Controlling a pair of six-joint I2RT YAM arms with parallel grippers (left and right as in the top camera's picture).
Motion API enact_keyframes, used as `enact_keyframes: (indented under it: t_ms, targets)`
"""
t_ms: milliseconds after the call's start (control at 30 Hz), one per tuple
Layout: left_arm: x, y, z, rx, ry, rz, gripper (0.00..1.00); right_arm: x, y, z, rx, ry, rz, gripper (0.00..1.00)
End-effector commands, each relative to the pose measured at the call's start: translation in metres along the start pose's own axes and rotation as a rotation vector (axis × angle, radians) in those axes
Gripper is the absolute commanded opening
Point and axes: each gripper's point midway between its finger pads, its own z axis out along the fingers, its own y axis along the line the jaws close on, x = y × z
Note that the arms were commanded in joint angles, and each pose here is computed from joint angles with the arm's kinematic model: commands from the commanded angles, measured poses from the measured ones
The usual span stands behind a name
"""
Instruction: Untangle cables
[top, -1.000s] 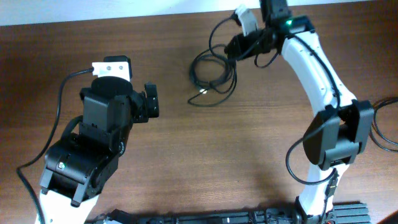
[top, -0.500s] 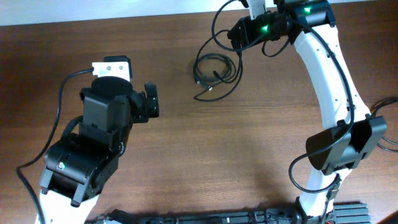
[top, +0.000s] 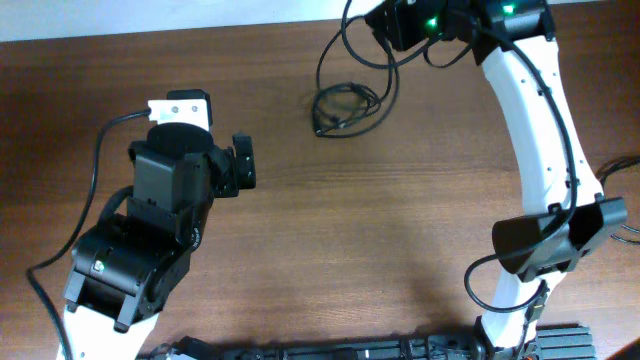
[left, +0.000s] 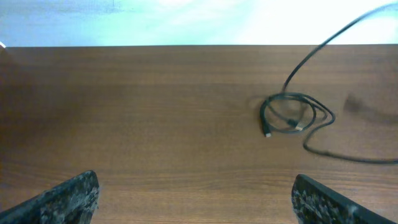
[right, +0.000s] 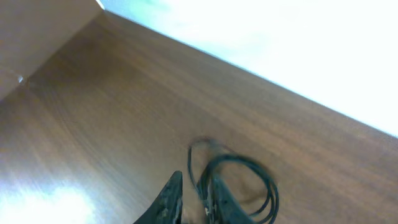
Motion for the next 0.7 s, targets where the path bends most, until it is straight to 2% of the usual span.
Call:
enact_keyframes:
  t_ms: [0,100,200,300,400,467,667]
  targets:
    - [-0.002,0.0,-0.001,0.005,-0.003,-0.014,0.99,-0.013,0.009,-0.016,0.005,-0.036,-0.036,0.22]
    - [-0.002,0.0,-0.001,0.005,-0.003,-0.014,0.99,-0.004,0.01,-0.015,0.001,-0.002,-0.031,0.05]
    - [-0.002,0.0,-0.001,0.005,-0.003,-0.014,0.99,0.006,0.005,-0.015,0.03,0.039,-0.056,0.04]
    - [-0.002,0.0,-0.001,0.005,-0.003,-0.014,0.99,0.028,-0.022,-0.013,0.176,0.128,-0.027,0.34]
    - [-0.002,0.0,-0.001,0.005,-0.003,-0.014,0.99,0.061,-0.041,0.003,0.225,0.225,0.009,0.47]
    - [-0.002,0.0,-0.001,0.005,-0.003,-0.014,0.99,0.095,-0.064,0.024,0.277,0.312,0.036,0.5]
    - [-0.002,0.0,-0.001,0.005,-0.003,-0.014,0.99,0.165,-0.092,0.065,0.278,0.427,0.105,0.51]
